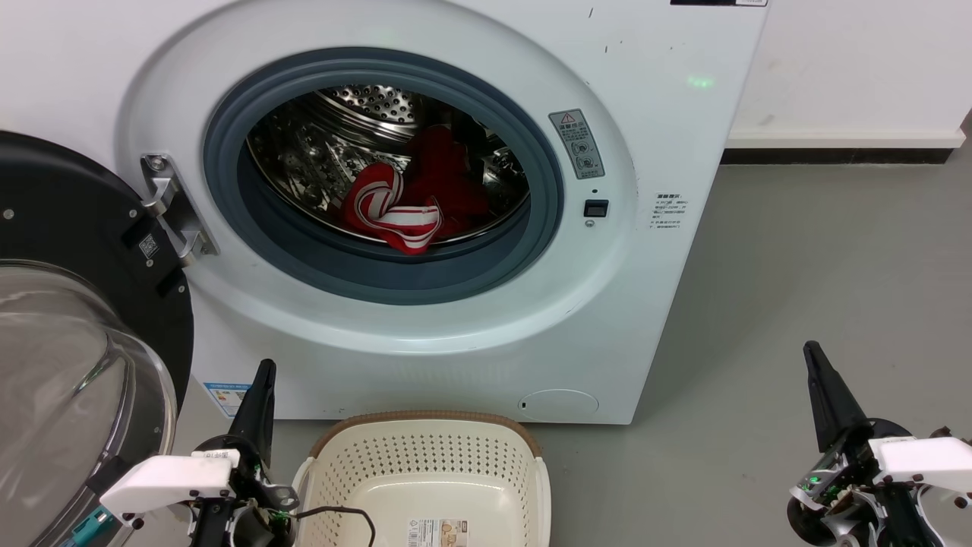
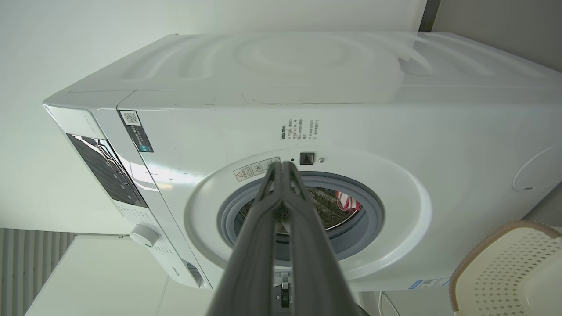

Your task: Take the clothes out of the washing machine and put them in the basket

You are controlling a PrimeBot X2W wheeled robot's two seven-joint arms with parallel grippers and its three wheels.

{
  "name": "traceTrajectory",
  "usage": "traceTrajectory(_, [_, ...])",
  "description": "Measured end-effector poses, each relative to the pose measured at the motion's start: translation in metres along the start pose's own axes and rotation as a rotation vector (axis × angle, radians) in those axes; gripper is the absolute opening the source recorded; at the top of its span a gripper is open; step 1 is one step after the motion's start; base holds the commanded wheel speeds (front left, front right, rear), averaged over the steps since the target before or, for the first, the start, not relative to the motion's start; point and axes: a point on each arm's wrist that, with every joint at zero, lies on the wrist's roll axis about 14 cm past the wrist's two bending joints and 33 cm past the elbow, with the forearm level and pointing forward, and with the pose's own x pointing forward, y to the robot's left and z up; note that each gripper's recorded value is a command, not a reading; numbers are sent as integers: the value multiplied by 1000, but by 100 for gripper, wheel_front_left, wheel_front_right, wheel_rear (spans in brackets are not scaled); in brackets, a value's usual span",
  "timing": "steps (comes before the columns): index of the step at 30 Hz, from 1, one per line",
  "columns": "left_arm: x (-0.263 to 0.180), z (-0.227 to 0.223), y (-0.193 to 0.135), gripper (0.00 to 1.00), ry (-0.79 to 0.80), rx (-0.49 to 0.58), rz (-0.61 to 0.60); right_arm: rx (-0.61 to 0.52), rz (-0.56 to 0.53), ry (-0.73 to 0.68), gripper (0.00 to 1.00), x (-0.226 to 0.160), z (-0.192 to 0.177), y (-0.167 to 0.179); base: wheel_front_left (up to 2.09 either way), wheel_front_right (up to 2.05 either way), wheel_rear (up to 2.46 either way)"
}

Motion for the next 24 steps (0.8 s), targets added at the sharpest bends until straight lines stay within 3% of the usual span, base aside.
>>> traceTrajectory(18, [0, 0, 0, 0, 0, 0, 0, 0, 0, 0, 0, 0, 0, 0, 0, 0, 0])
traceTrajectory(19, [-1, 0, 2, 100, 0, -1, 6, 1, -6, 0, 100, -1, 0, -2, 0, 0, 0])
traceTrajectory(24, [-7, -5, 16, 100, 4, 2, 48, 1, -48, -12, 100, -8, 1, -17, 0, 0, 0])
